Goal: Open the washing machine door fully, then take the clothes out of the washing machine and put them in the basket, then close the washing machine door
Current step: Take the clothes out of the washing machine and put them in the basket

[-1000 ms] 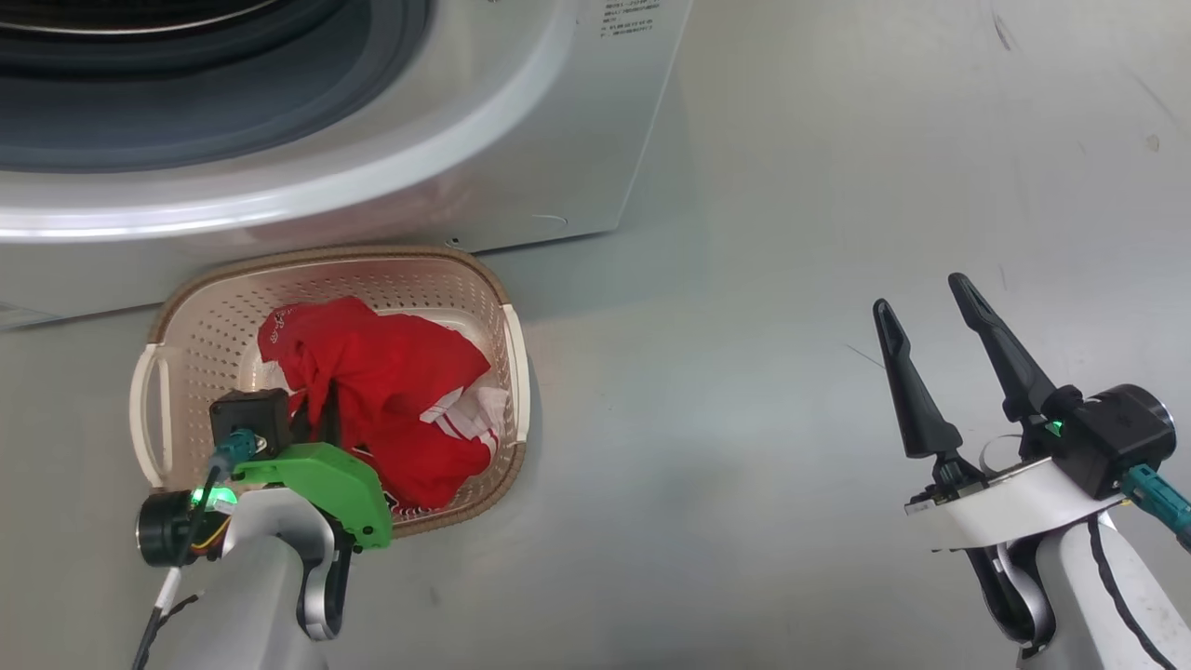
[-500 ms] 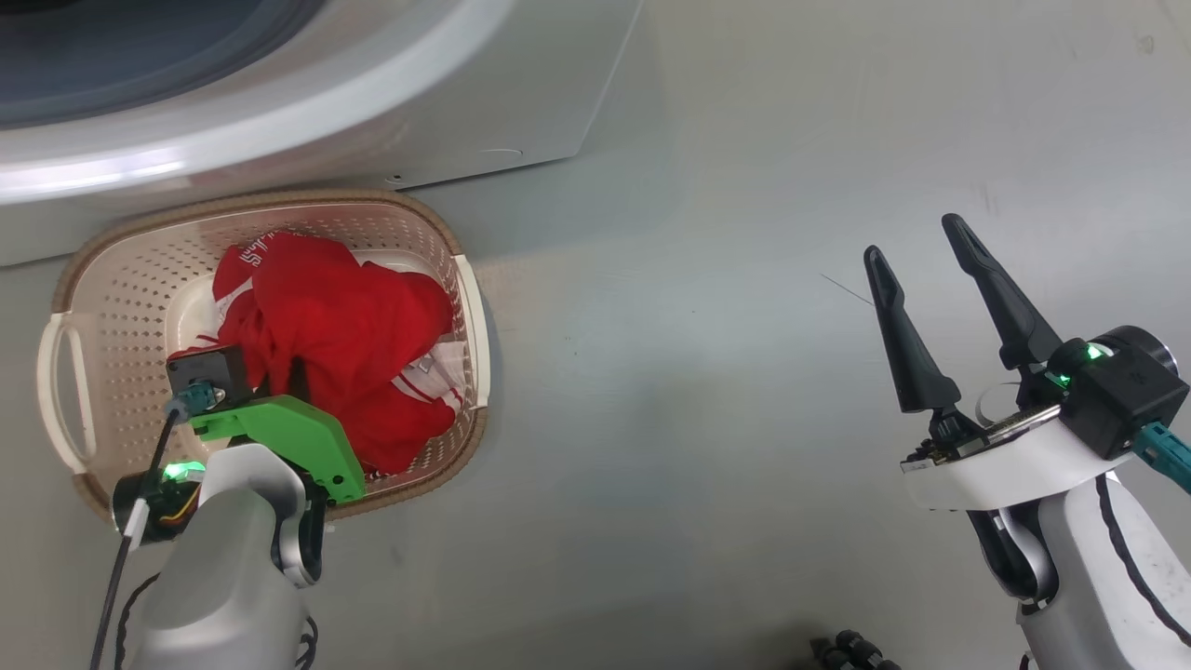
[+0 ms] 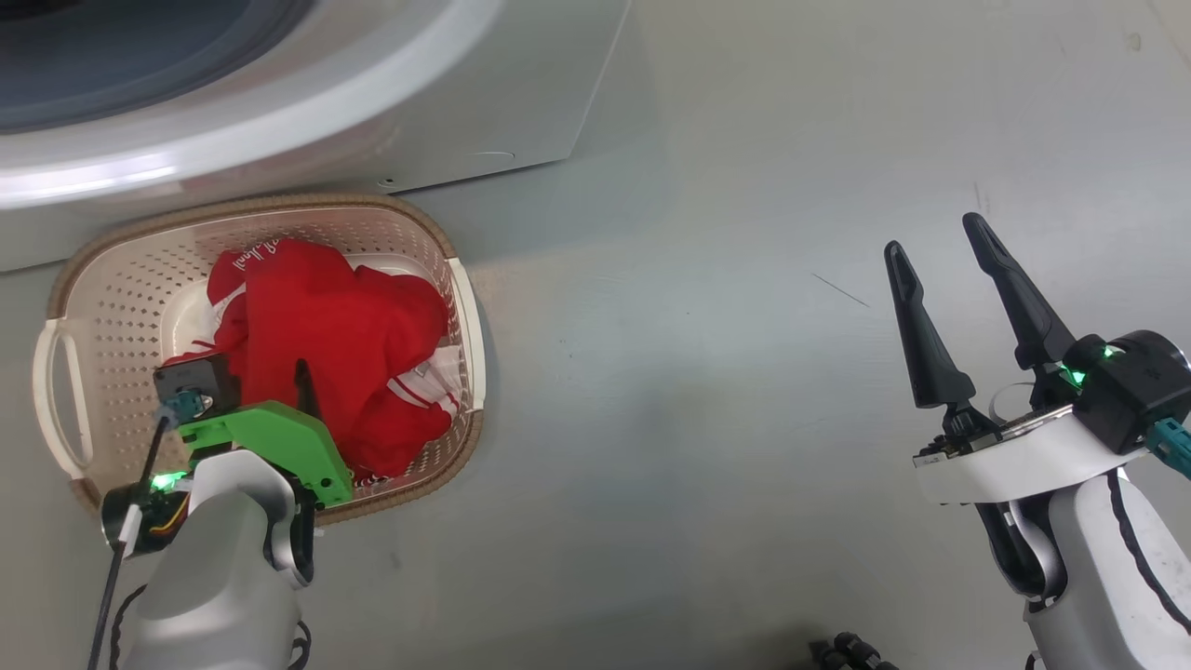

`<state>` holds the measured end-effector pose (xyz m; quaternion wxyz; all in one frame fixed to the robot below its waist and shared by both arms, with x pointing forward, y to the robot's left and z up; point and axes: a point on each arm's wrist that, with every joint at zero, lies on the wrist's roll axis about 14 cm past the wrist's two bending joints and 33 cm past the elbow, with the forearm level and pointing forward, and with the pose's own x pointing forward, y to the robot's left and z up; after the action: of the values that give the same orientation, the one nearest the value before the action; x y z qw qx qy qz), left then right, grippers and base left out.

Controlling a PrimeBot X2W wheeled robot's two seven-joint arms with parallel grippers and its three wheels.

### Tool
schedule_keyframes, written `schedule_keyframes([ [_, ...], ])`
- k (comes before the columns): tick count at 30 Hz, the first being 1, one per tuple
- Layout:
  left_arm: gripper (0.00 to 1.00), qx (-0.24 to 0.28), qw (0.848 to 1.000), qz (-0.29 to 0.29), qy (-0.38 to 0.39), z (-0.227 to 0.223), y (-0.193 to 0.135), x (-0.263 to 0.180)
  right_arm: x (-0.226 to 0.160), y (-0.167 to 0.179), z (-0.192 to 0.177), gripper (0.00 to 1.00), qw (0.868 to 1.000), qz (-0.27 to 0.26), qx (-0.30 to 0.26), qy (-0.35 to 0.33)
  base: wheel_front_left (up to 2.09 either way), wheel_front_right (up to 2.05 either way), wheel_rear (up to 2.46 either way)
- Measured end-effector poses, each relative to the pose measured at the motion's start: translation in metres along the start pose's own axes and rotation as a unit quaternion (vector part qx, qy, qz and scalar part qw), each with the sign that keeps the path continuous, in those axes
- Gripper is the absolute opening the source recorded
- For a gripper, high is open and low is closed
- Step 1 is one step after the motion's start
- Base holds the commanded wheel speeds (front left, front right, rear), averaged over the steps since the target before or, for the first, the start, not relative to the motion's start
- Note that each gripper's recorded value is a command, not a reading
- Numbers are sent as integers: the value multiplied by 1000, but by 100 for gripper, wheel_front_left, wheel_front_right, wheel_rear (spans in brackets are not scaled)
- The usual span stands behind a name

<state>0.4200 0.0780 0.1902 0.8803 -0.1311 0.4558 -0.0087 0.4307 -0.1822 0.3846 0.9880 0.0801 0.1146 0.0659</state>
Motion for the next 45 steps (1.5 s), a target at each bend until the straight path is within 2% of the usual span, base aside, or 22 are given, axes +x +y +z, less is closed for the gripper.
schedule_keyframes([
  [3, 100, -13, 1000, 6, -20, 8, 3, -4, 0, 2, 1, 100, 1000, 2, 1, -2, 0, 0, 0],
  [13, 100, 1, 995, -2, -97, 45, -1, -22, -1, 11, 18, 100, 1000, 12, 4, -24, 0, 0, 0],
  [21, 100, -3, 985, -20, -173, 87, -9, -53, -5, 14, 35, 100, 999, 15, 1, -47, 0, 0, 0],
  [28, 100, -4, 953, -45, -301, 157, -21, -106, -15, 25, 44, 100, 998, 27, -4, -57, 0, 0, 0],
  [37, 100, 15, 922, -45, -385, 180, -16, -172, -28, 47, 56, 100, 996, 50, -7, -75, 0, 0, 0],
  [45, 100, 27, 898, -43, -436, 182, -13, -221, -41, 63, 71, 100, 993, 68, -13, -97, 0, 0, 0],
])
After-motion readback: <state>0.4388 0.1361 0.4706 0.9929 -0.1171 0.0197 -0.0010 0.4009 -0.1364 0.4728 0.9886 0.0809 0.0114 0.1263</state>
